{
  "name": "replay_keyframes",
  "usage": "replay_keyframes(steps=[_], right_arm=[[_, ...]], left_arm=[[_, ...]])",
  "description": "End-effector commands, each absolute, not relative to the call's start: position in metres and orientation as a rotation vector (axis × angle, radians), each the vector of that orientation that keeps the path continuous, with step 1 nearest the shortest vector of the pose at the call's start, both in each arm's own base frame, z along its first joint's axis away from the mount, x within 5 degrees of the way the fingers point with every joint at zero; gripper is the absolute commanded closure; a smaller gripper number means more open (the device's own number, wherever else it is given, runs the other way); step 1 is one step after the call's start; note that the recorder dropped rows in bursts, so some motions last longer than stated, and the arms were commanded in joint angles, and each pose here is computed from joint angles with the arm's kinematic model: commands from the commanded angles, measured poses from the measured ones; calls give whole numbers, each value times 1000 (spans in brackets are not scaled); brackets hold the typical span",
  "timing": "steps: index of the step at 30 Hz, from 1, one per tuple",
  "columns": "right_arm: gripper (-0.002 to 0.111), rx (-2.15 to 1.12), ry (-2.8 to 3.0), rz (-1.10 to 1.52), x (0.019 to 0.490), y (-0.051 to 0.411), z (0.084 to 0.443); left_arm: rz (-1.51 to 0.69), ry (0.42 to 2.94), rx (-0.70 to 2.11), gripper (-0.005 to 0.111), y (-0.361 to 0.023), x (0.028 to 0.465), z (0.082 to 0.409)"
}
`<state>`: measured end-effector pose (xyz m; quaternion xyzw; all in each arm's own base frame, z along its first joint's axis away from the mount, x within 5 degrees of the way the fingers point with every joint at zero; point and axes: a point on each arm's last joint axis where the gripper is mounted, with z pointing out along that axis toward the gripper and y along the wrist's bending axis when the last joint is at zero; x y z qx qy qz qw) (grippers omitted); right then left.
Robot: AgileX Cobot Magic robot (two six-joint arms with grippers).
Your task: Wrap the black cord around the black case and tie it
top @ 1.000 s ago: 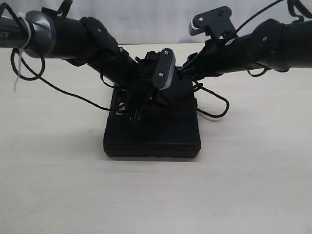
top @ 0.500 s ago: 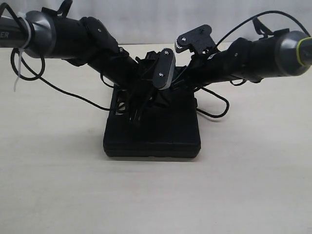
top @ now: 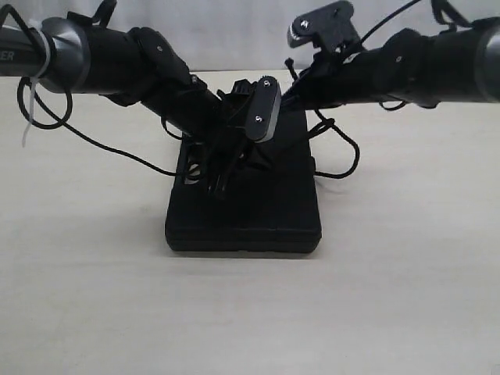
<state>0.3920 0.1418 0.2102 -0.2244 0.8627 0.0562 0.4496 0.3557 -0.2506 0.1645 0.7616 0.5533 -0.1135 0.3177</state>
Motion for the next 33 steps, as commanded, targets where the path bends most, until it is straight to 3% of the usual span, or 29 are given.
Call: replay_keyframes(steps=[1, 3, 8, 9, 19, 33], right_arm=[[104, -486, 2050, 176, 382, 139, 253], [104, -471, 2011, 188, 376, 137, 271], [104, -400, 1987, 204, 365, 114, 303], [104, -373, 2007, 203, 366, 106, 301], [104, -149, 2134, 72, 355, 45, 240], [104, -45, 2260, -30, 343, 12, 180]], left_arm=[[-237, 1516, 1984, 107, -243, 361, 165], [-190, 1558, 1964, 103, -238, 366, 164], [-151, 1710, 1791, 68, -213, 386, 165], [-149, 1721, 1781, 66, -209, 388, 165], [-183, 1802, 1570, 66, -192, 385, 215], [-362, 1751, 1442, 66, -206, 383, 225]])
